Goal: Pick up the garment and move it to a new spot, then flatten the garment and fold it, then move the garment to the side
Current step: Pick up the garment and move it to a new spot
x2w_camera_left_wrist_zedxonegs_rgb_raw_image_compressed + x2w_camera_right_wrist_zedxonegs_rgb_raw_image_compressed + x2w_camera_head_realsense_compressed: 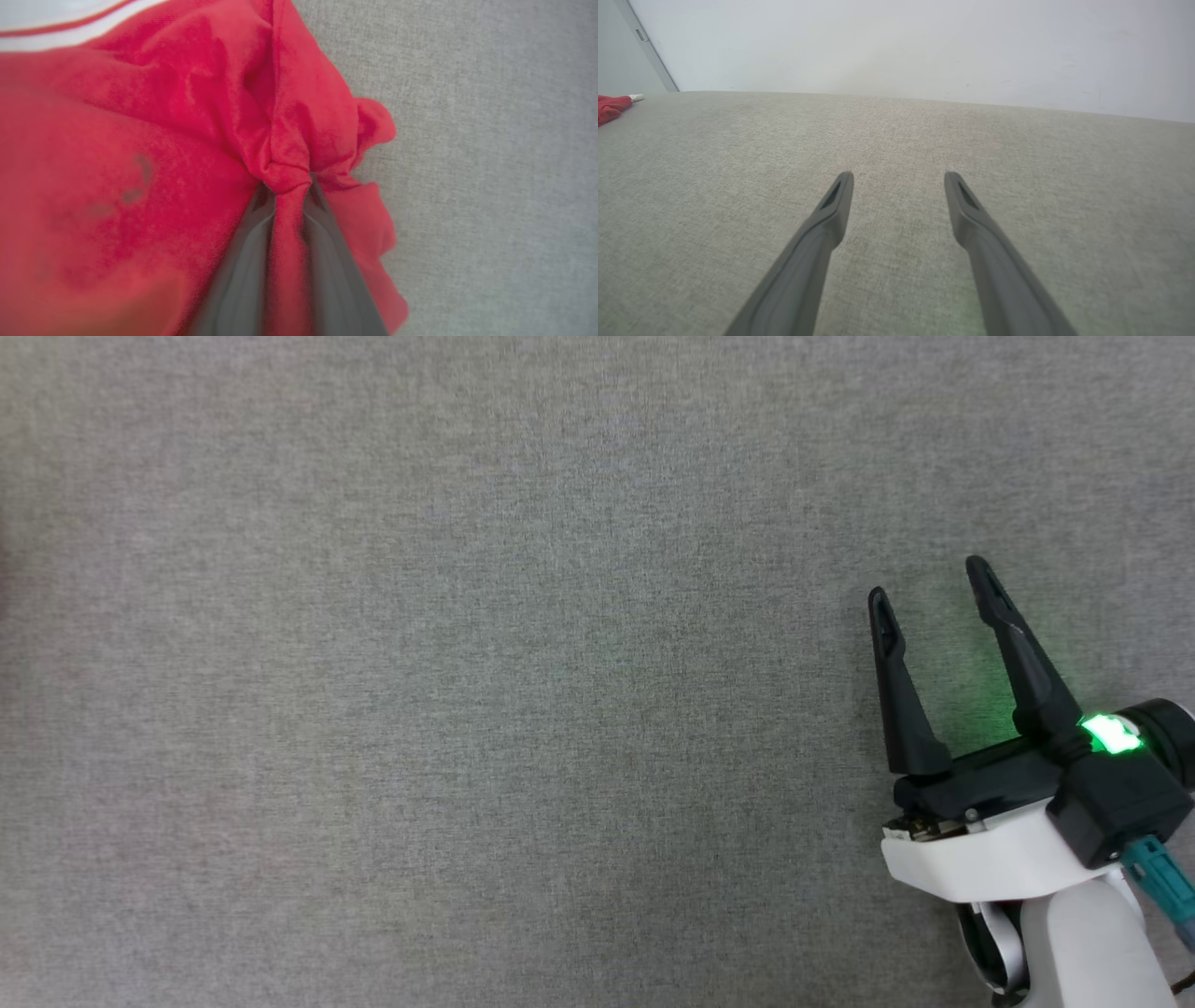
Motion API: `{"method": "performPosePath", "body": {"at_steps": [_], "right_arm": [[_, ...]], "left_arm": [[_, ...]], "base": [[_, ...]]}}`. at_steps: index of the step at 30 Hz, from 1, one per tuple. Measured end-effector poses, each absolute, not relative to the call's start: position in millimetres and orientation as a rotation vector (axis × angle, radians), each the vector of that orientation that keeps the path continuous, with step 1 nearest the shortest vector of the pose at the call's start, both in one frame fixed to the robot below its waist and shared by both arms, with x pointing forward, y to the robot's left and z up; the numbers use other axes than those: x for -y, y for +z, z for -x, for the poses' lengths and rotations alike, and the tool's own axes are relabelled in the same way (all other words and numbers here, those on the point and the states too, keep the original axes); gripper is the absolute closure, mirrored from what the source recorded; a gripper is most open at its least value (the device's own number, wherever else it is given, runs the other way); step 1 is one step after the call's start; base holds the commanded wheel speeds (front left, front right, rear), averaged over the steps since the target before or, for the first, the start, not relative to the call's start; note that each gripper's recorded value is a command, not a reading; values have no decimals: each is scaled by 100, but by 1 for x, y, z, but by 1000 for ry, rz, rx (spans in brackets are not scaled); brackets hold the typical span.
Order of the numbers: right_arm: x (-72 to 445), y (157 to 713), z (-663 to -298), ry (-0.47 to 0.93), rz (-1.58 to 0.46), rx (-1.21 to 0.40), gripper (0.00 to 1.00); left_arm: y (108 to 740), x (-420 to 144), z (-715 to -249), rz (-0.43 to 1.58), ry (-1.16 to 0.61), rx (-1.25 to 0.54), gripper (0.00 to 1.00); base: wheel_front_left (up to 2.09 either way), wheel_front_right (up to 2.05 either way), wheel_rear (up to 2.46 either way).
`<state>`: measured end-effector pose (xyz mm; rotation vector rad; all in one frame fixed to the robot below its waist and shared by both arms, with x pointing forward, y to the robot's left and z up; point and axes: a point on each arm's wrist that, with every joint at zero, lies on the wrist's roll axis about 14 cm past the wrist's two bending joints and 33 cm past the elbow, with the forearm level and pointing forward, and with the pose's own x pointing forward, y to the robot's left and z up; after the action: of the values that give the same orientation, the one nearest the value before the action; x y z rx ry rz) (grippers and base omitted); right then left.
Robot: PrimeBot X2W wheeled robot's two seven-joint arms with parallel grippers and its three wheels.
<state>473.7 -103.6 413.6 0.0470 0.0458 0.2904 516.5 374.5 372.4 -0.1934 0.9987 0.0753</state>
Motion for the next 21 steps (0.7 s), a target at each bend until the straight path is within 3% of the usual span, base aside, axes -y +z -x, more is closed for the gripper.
{"method": "performPosePath", "body": {"at_steps": [12,21], "right_arm": [[108,464,-452,279,-47,35,0],[128,514,-435,218,-92,147,0]], "left_arm": [[480,-363,-530,28,-13,-578,100],[532,-271,-510,-121,-317,-383,100]], "base": [[0,0,0],[0,0,0]]}}
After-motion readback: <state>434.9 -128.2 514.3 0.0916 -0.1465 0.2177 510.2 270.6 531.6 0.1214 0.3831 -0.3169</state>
